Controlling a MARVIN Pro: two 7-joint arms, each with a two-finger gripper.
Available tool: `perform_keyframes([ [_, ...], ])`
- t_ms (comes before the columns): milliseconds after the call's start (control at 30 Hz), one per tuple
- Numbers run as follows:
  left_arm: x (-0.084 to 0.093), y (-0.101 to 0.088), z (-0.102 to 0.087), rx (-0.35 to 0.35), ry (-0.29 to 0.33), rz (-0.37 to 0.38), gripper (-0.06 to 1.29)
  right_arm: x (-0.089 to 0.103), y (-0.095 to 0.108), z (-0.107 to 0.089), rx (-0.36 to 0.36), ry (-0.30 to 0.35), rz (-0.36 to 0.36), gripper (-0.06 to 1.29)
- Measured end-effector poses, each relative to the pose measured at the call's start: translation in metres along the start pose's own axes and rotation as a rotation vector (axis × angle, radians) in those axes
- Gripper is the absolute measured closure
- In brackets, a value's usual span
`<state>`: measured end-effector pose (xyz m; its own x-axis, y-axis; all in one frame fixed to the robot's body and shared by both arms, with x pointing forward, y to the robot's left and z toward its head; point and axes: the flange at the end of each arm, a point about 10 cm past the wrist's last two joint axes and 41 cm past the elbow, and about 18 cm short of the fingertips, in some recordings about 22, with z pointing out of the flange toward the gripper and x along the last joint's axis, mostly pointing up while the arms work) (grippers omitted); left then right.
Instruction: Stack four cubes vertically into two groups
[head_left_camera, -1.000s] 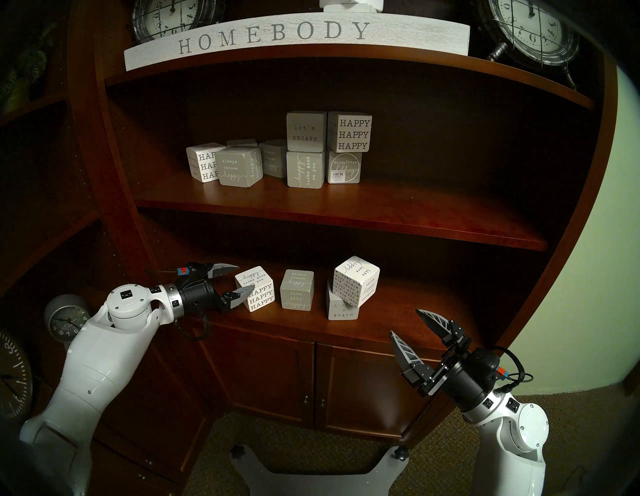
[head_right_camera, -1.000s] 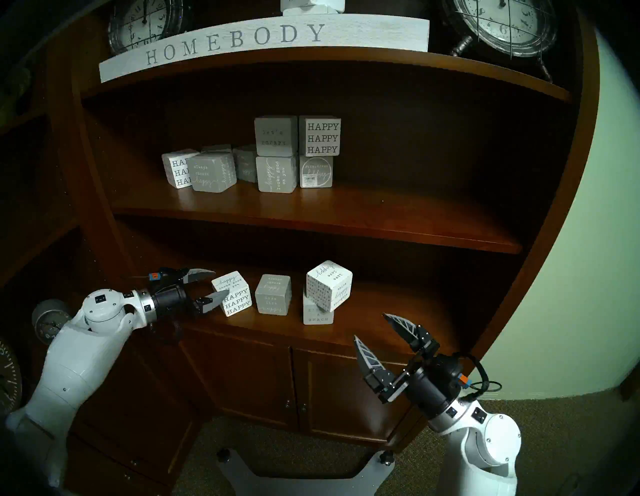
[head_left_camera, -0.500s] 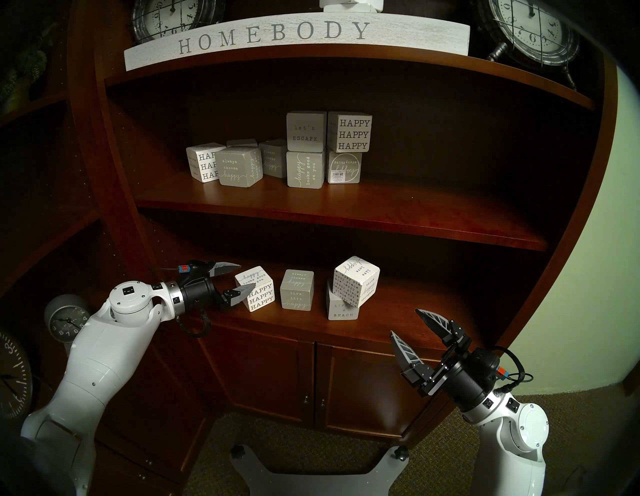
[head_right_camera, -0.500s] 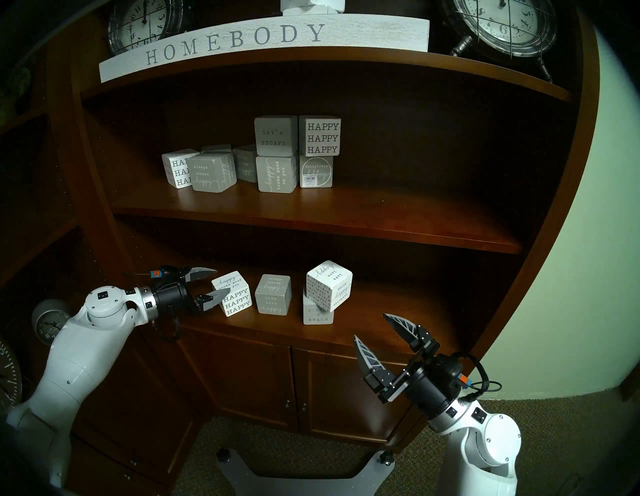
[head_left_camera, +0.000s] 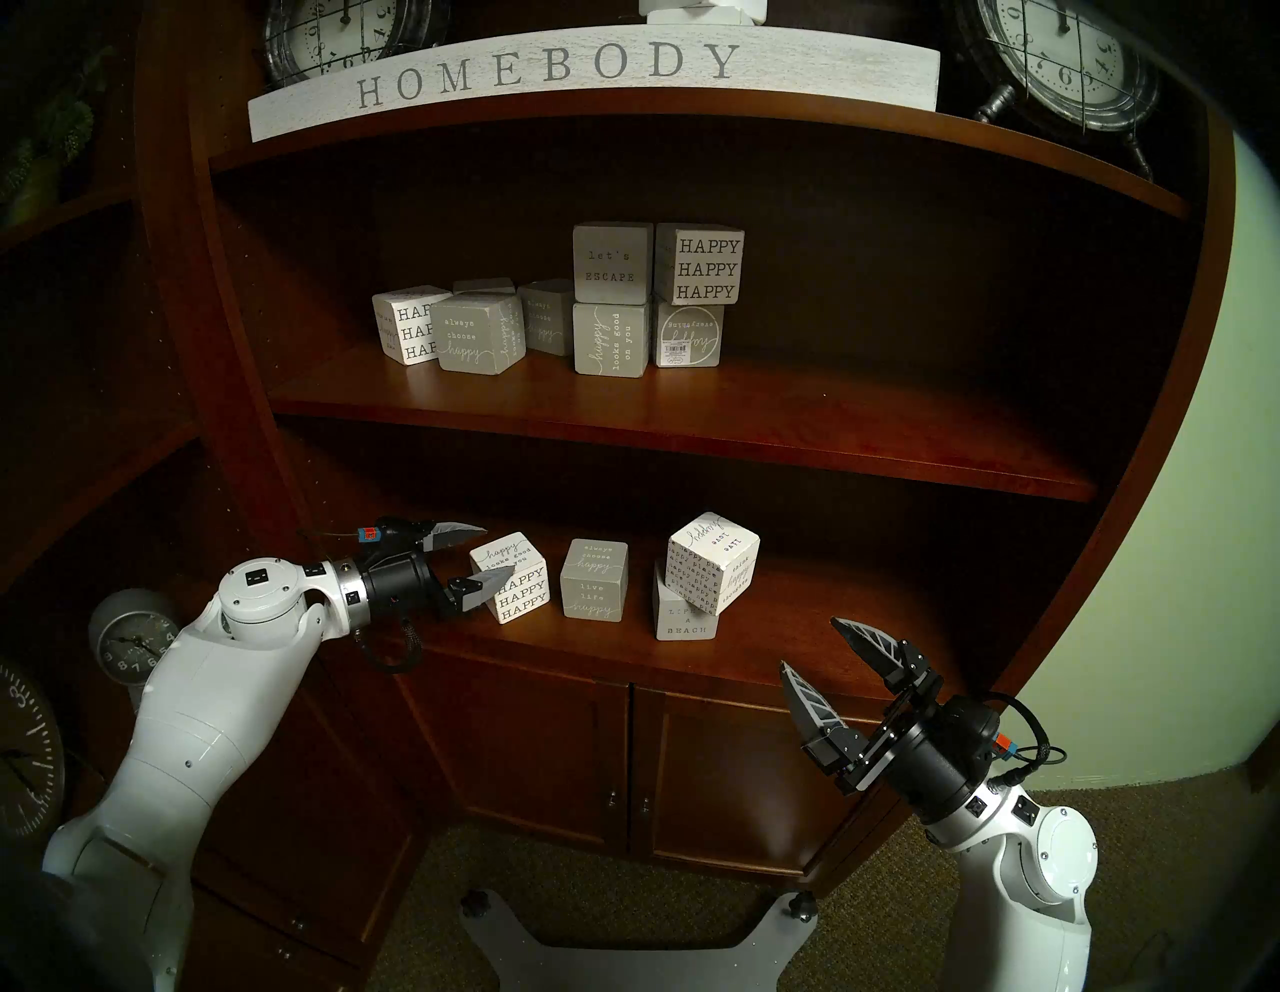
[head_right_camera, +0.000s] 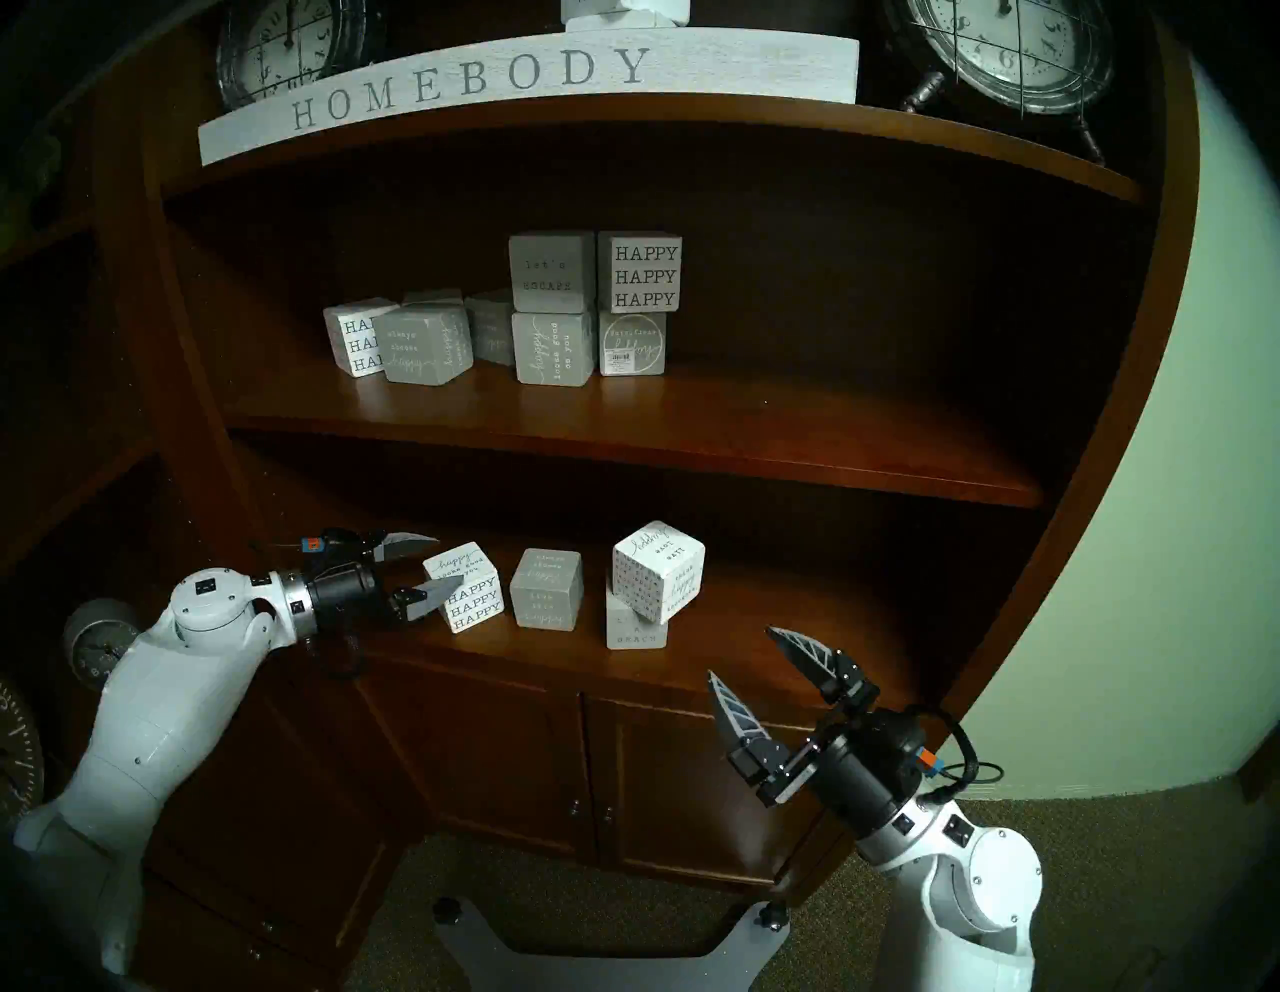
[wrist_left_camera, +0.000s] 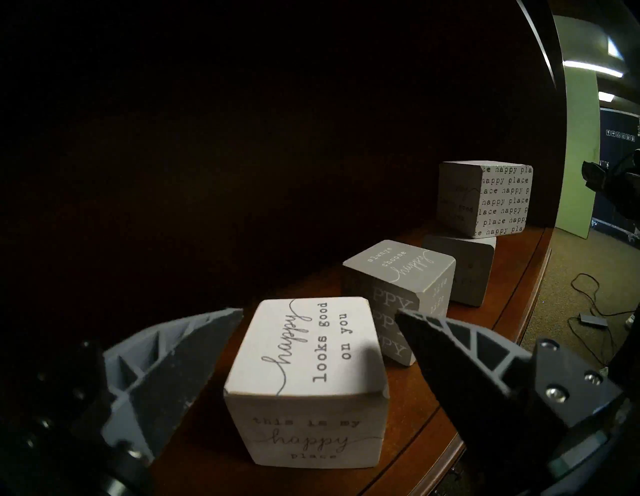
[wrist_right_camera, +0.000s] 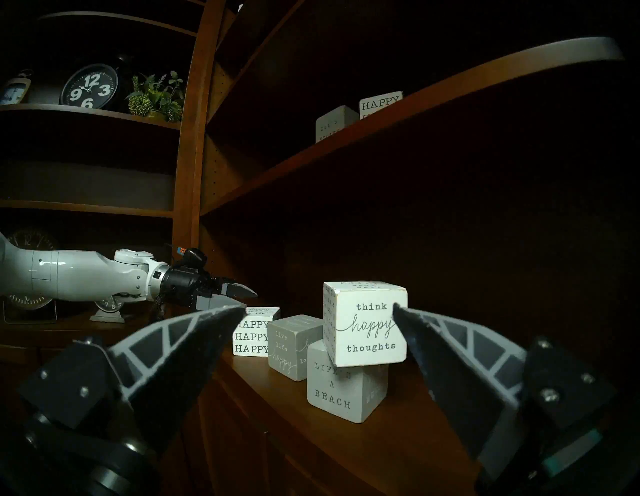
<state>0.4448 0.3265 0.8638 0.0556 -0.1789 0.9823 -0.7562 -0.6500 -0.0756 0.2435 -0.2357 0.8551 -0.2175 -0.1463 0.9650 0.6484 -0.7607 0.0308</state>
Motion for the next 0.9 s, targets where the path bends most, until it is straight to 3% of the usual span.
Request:
perform_keyframes([
  [900, -0.013, -0.007, 0.012, 0.009, -0.057, -0.041, 0.01, 0.0, 0.0, 0.0, 0.0, 0.0, 0.0, 0.03],
])
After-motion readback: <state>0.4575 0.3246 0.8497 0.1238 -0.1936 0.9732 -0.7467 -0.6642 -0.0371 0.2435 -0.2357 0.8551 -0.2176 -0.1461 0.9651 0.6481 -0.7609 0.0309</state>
